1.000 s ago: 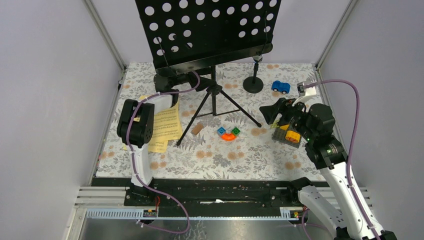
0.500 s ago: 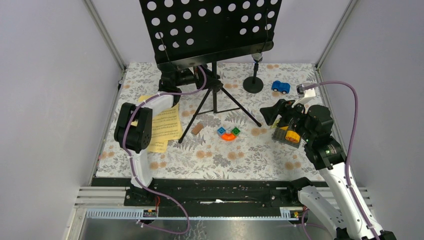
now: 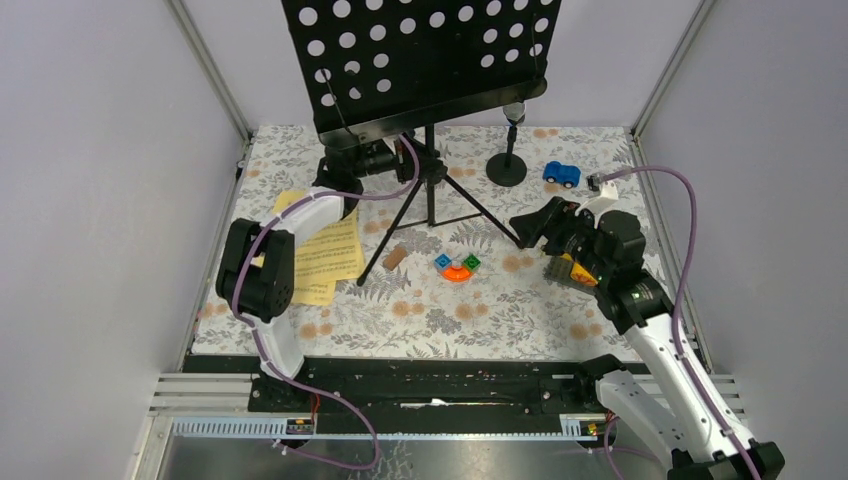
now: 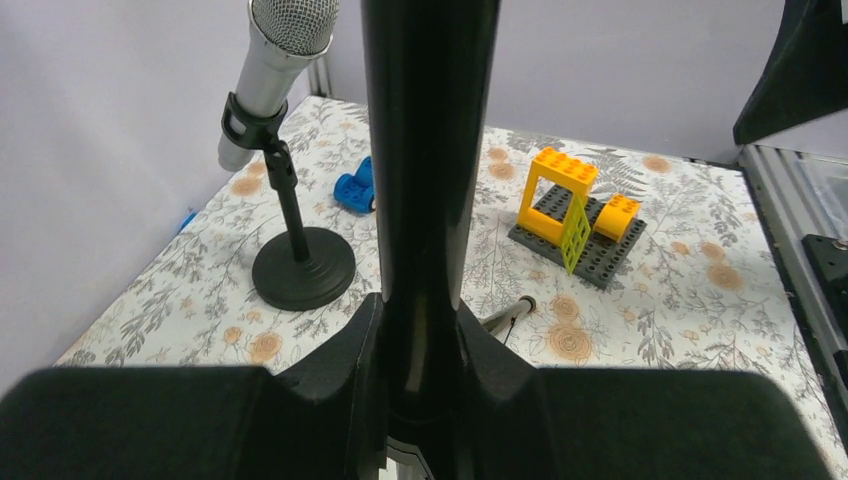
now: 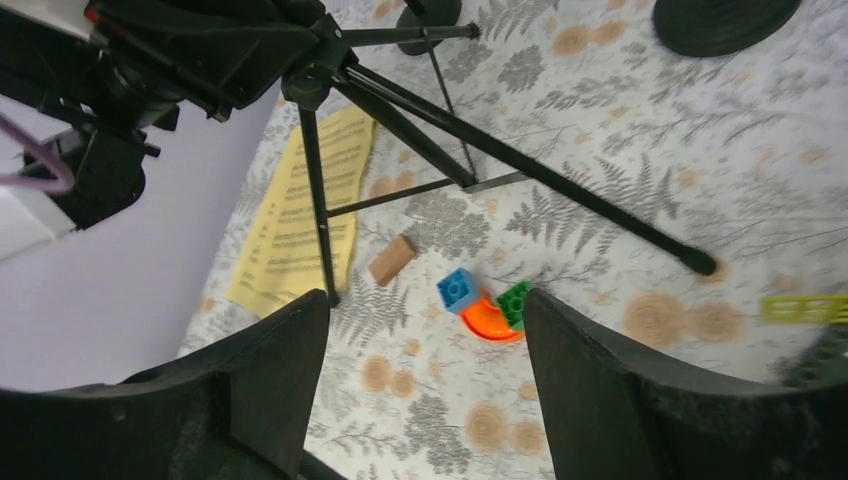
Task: Pack up the instrument practice props
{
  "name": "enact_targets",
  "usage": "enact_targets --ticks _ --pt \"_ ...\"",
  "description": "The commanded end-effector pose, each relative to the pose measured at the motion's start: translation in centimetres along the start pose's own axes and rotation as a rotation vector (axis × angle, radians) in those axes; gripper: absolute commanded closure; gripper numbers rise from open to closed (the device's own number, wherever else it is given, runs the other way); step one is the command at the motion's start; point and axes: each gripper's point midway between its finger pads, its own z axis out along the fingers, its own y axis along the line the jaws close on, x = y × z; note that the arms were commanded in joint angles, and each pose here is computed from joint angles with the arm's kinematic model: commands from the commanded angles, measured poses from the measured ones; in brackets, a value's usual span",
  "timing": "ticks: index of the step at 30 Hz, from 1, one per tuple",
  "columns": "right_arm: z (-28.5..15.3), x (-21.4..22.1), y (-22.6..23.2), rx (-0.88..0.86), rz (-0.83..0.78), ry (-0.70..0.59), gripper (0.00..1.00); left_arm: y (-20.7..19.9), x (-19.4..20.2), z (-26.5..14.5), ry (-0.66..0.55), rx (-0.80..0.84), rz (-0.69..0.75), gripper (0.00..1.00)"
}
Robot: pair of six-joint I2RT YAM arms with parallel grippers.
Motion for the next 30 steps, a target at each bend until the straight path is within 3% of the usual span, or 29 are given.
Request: enact_targets --ticks 1,5,7,15,17,18,19,21,30 --pt "2.5 -0.8 1.5 -0.095 0.301 -0.071 0.22 -2.0 1.0 1.2 0.104 -0.079 0.002 1.00" --pt "5.3 -0.6 2.7 -0.239 0.577 -0.106 0.29 -2.4 1.6 1.1 0.100 -0.112 -0.079 1.00" --pt "6.5 -1.0 3.3 -0.250 0.642 -0.134 0.30 -2.0 2.2 0.7 0.106 -0.155 -0.108 1.00" --pt "9.2 -0.1 7.6 -0.279 0.726 -0.229 0.30 -2.6 4.8 -0.7 0.134 -0.227 -0.125 1.00" --pt "9.8 0.0 7.4 -0.278 0.773 -0.239 0.30 -3.0 5.1 -0.7 0.150 -0.213 -0.113 0.86" --pt "10.2 0.1 7.2 -0.273 0.793 -0.237 0.31 -3.3 5.2 -0.5 0.161 -0.195 -0.104 0.84" --pt "10.6 0.1 7.3 -0.273 0.807 -0.233 0.31 -3.7 5.0 -0.2 0.165 -0.185 -0.093 0.85" --pt "11.4 0.1 7.7 -0.279 0.817 -0.222 0.32 -4.1 5.2 0.2 0.170 -0.176 -0.083 1.00" --pt "14.0 0.2 8.8 -0.320 0.870 -0.188 0.32 -4.4 5.6 0.2 0.182 -0.156 -0.064 1.00"
